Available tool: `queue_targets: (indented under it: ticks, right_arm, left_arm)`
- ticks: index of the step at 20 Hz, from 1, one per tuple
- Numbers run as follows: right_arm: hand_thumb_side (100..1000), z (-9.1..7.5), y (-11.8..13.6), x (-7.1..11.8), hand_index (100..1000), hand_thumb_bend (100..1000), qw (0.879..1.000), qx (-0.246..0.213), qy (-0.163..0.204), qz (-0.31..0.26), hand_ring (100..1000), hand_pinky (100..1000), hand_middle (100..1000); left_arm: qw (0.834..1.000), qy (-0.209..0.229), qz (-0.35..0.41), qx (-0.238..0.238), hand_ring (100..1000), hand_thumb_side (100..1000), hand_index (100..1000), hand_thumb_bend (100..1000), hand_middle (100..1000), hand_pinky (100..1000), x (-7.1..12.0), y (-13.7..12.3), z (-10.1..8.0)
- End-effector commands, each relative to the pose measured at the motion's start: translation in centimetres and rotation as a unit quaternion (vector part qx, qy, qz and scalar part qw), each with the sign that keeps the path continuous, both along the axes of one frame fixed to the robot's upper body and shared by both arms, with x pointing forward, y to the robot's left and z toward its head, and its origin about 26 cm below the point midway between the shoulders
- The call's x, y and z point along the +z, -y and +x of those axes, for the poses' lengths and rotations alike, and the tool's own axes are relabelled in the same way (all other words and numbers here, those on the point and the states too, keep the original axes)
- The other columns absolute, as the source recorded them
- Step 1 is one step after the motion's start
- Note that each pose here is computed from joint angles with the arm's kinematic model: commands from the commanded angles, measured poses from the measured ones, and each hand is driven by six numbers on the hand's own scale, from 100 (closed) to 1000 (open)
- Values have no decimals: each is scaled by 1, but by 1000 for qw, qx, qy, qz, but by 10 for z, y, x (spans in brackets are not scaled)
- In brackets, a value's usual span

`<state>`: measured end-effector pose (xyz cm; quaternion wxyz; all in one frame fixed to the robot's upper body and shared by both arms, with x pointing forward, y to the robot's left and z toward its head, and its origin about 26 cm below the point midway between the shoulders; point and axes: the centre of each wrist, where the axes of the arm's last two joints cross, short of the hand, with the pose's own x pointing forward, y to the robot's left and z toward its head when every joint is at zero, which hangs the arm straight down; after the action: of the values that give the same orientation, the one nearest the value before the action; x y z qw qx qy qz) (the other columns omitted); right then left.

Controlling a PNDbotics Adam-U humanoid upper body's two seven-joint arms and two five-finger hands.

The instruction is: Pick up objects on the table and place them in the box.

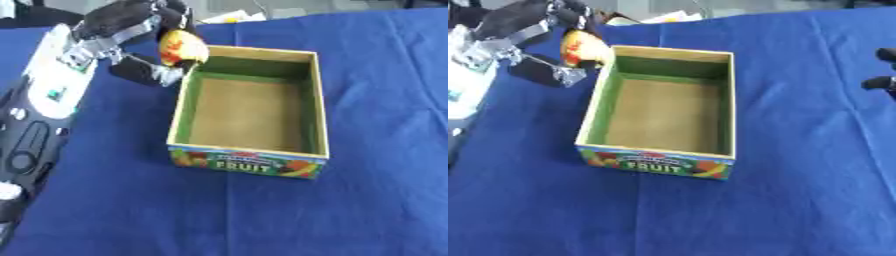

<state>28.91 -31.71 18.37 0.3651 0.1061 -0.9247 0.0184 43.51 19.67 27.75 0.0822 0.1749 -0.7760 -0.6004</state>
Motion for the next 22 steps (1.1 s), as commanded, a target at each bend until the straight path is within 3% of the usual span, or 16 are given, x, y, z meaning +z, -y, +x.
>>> queue_targets:
  ticks: [1,7,12,22]
  right_arm:
    - [1000,-2,1,12,831,100,1000,2,23,-5,766,553,526]
    - [1000,0,-2,13,831,100,1000,9,27,2,766,553,526]
    - [1000,1,-3,15,830,100,999,13,28,6,765,553,526]
    - [1000,2,-7,16,831,100,999,21,26,14,765,553,526]
  left_arm:
    - [989,42,131,-51,451,244,654,100,476,281,13,8,3]
    - [988,37,142,-45,453,244,654,100,475,288,8,24,12]
    - [984,2,173,-45,462,247,659,100,474,304,-10,35,22]
    - [971,-86,222,19,433,424,644,100,432,275,-46,41,34]
